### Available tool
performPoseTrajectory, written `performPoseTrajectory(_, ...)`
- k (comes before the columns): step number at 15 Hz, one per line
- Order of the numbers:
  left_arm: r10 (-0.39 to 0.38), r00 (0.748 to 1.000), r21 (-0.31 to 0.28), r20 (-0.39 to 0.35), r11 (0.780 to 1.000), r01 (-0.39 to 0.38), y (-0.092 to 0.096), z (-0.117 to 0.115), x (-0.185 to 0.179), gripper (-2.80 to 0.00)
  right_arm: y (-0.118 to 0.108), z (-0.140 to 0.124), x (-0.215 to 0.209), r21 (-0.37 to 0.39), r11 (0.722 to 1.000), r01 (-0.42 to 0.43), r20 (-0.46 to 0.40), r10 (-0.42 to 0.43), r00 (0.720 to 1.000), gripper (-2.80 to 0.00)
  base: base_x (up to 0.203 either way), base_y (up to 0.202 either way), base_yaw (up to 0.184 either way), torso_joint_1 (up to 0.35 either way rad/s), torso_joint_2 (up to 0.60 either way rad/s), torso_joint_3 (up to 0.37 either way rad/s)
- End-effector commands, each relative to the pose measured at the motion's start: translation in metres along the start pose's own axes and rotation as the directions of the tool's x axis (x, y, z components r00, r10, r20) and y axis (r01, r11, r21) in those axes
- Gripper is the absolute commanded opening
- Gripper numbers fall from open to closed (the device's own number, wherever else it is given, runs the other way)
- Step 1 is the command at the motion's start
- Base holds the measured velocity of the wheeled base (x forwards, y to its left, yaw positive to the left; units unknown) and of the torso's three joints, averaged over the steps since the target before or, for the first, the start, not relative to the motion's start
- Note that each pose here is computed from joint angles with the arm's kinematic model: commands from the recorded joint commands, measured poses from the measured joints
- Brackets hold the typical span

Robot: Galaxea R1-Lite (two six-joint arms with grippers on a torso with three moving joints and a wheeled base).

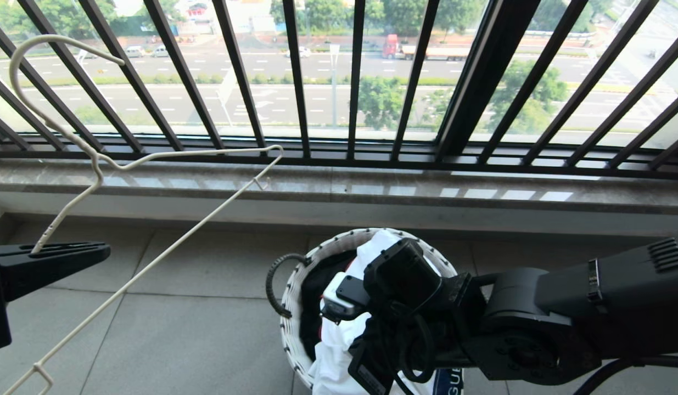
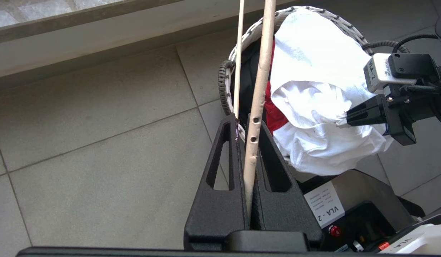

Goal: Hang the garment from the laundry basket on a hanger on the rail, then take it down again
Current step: Pick up clothes from the basket

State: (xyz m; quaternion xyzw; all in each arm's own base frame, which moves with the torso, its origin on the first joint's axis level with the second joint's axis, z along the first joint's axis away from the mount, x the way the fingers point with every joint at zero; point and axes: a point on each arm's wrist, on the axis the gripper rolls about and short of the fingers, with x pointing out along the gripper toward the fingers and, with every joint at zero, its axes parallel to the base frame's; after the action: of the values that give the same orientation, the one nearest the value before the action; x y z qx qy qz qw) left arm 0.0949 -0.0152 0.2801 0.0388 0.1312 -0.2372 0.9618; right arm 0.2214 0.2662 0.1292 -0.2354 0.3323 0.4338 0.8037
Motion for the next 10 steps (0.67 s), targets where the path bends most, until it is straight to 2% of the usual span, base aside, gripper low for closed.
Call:
performPoseTrajectory(1,-0.003,1.000,-0.002,-0.005,1.000,0.003,0.000,0.000,0.001,-2.80,0.008,0.001,-0.009,0.011,0.999,-0.046,-0.011,0.046,0.999,-2.80,0.000,0.000,0.000,0.000,0.00,0.000)
performPoseTrajectory(3,-0.003,1.000,-0.003,-0.005,1.000,0.003,0.000,0.000,0.001,-2.80,0.012,-0.003,-0.019,0.019,0.997,-0.081,-0.049,0.082,0.995,-2.80,0.000,0.000,0.000,0.000,0.00,0.000)
performPoseTrajectory(6,-0.003,1.000,-0.002,-0.007,1.000,0.003,0.000,-0.001,0.001,-2.80,0.016,-0.015,-0.028,0.033,0.994,-0.102,-0.167,0.106,0.980,-2.80,0.000,0.000,0.000,0.000,0.00,0.000)
performPoseTrajectory(10,-0.005,1.000,-0.006,-0.016,1.000,0.005,0.001,-0.001,0.004,-2.80,0.019,-0.037,-0.011,0.045,0.992,-0.118,-0.273,0.126,0.954,-2.80,0.000,0.000,0.000,0.000,0.00,0.000)
